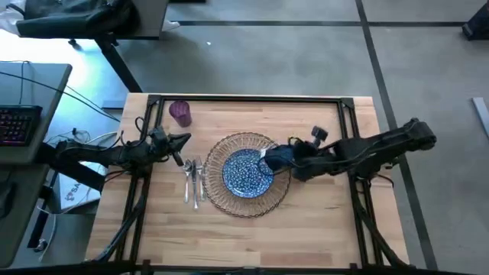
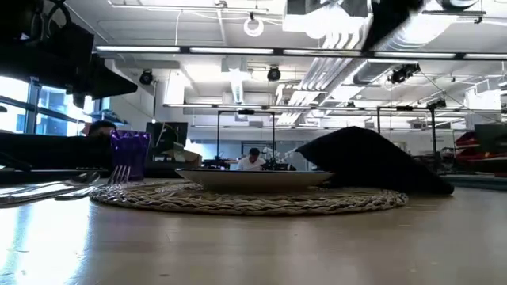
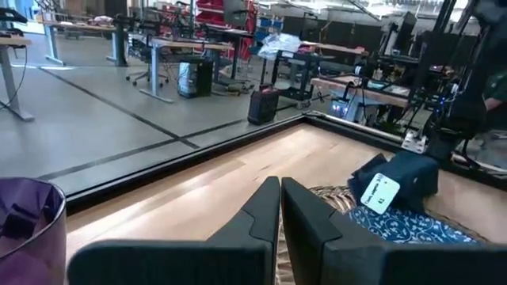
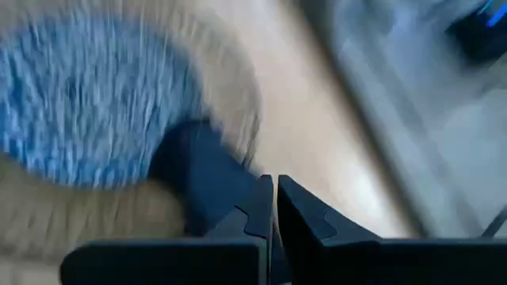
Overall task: Set table place
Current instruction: Fold the blue napkin
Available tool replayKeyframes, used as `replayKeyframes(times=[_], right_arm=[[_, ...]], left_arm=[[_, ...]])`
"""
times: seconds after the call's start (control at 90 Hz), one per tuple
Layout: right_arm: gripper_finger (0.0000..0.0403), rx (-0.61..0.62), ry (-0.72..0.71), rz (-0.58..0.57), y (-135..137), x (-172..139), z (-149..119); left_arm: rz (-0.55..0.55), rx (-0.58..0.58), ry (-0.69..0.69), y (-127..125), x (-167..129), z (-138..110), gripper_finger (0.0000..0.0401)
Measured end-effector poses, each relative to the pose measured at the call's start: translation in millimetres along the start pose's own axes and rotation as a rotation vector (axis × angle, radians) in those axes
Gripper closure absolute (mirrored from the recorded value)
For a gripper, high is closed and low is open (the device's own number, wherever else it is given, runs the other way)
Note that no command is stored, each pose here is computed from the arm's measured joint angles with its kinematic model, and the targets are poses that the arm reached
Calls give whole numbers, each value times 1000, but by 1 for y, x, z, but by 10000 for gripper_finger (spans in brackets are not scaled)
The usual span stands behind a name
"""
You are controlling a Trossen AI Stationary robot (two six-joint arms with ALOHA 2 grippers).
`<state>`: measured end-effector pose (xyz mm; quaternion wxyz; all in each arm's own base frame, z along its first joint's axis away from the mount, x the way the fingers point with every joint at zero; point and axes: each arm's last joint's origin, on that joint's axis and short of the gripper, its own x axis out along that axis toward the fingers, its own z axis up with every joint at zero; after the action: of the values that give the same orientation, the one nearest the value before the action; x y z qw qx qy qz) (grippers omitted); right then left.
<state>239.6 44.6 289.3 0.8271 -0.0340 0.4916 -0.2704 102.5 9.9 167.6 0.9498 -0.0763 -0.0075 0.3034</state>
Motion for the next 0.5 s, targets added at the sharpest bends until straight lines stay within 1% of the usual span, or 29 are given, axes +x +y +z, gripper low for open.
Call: replayKeyframes(times=[0.089,0.211,0.3,0.389,0.433,0.5], right_arm=[[403,31,81,72,-3,30,-8],[393,65,116,197,-18,67,-10],[366,90,106,255,-30,87,-11],[331,119,108,282,-41,102,-15],[315,131,139,311,-44,109,-20],[297,144,206,387,-43,118,-33]], left_arm=[[-9,6,4,0,0,0,401],[-9,9,8,0,0,-1,401],[-8,17,17,0,0,-2,401],[-7,22,23,0,0,-2,401],[-6,25,27,0,1,-3,401],[-6,31,33,-1,1,-4,401]])
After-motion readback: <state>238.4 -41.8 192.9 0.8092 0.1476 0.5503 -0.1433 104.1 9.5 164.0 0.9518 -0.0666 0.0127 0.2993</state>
